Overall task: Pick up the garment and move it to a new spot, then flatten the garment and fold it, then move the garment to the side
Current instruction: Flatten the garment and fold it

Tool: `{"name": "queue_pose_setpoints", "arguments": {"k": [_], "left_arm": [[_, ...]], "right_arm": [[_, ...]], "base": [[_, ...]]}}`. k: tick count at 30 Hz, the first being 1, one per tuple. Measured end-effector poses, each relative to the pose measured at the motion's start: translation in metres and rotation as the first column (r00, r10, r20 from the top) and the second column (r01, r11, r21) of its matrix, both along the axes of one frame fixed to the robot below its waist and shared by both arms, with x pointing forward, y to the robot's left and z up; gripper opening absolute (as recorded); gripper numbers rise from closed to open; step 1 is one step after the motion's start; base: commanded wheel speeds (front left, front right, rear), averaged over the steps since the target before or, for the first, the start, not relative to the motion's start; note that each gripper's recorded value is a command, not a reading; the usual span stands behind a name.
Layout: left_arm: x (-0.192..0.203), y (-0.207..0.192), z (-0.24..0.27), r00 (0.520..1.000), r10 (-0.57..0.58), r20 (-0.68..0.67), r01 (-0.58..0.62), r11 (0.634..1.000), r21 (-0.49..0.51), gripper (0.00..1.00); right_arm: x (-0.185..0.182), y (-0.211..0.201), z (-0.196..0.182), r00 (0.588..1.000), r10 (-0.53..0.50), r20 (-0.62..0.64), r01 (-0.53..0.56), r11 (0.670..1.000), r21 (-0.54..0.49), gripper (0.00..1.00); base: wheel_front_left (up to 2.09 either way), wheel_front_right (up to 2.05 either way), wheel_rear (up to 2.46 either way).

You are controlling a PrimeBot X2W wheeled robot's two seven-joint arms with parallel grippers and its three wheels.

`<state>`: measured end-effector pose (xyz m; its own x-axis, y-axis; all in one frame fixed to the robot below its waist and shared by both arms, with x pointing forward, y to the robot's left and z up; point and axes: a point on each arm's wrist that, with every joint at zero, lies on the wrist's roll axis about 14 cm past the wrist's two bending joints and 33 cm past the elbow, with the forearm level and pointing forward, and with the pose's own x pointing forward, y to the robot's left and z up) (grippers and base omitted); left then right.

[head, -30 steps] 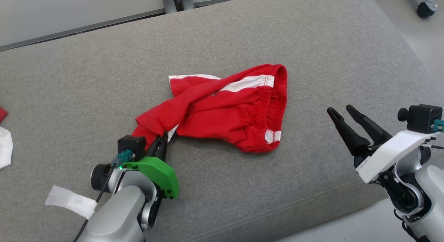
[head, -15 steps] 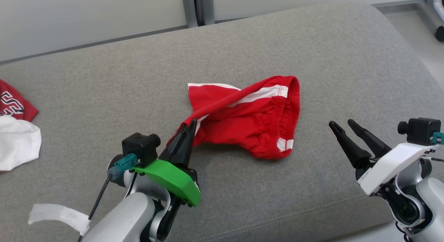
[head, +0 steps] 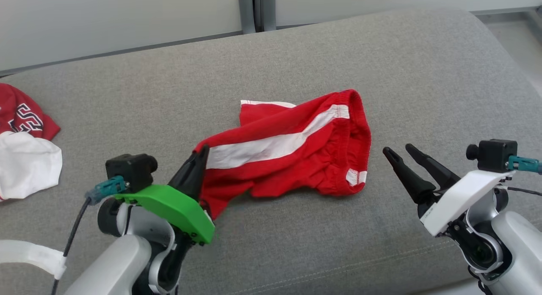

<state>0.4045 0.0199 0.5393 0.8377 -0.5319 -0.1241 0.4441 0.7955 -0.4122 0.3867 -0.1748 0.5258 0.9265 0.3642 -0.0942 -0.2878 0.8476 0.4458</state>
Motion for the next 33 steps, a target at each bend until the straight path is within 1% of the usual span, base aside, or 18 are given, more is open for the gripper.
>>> {"name": "queue_pose_setpoints", "arguments": {"k": [3, 7, 12, 17, 18, 19, 25, 30, 33], "left_arm": [[0.015, 0.015, -0.03, 0.995, 0.048, -0.083, -0.046, 0.999, 0.028, 0.0], [0.035, 0.037, -0.069, 0.976, 0.121, -0.181, -0.111, 0.992, 0.067, 0.0], [0.06, 0.057, -0.105, 0.949, 0.195, -0.247, -0.169, 0.978, 0.122, 0.0], [0.075, 0.063, -0.137, 0.927, 0.226, -0.3, -0.179, 0.968, 0.175, 0.0], [0.076, 0.064, -0.142, 0.924, 0.232, -0.305, -0.181, 0.966, 0.186, 0.46], [0.078, 0.064, -0.147, 0.922, 0.233, -0.309, -0.18, 0.965, 0.192, 1.0], [0.076, 0.062, -0.157, 0.929, 0.227, -0.292, -0.169, 0.963, 0.211, 1.0], [0.073, 0.073, -0.148, 0.948, 0.237, -0.211, -0.182, 0.951, 0.251, 1.0], [0.072, 0.077, -0.133, 0.959, 0.24, -0.148, -0.2, 0.95, 0.239, 1.0]], "right_arm": [[0.005, 0.002, 0.0, 1.0, 0.01, -0.004, -0.01, 1.0, -0.008, 1.0], [0.012, -0.001, -0.001, 1.0, 0.008, -0.01, -0.009, 1.0, -0.024, 1.0], [0.022, -0.003, -0.004, 1.0, 0.008, -0.019, -0.009, 0.999, -0.047, 1.0], [0.029, -0.007, -0.012, 0.999, 0.002, -0.035, -0.005, 0.998, -0.069, 1.0], [0.029, -0.009, -0.013, 0.999, -0.003, -0.037, 0.001, 0.997, -0.074, 1.0], [0.029, -0.011, -0.015, 0.999, -0.007, -0.04, 0.004, 0.997, -0.079, 1.0], [0.029, -0.018, -0.016, 0.999, -0.026, -0.027, 0.023, 0.995, -0.098, 1.0], [0.029, -0.023, -0.007, 0.999, -0.037, 0.016, 0.039, 0.993, -0.116, 1.0], [0.031, -0.03, 0.001, 0.996, -0.061, 0.063, 0.069, 0.989, -0.131, 1.0]], "base": [[0.0, 0.0, 0.0], [0.0, 0.0, 0.0], [0.0, 0.0, 0.0], [0.0, 0.0, 0.0], [0.0, 0.0, 0.0], [0.0, 0.0, 0.0], [0.0, 0.0, 0.0], [0.0, 0.0, 0.0], [0.0, 0.0, 0.0]]}}
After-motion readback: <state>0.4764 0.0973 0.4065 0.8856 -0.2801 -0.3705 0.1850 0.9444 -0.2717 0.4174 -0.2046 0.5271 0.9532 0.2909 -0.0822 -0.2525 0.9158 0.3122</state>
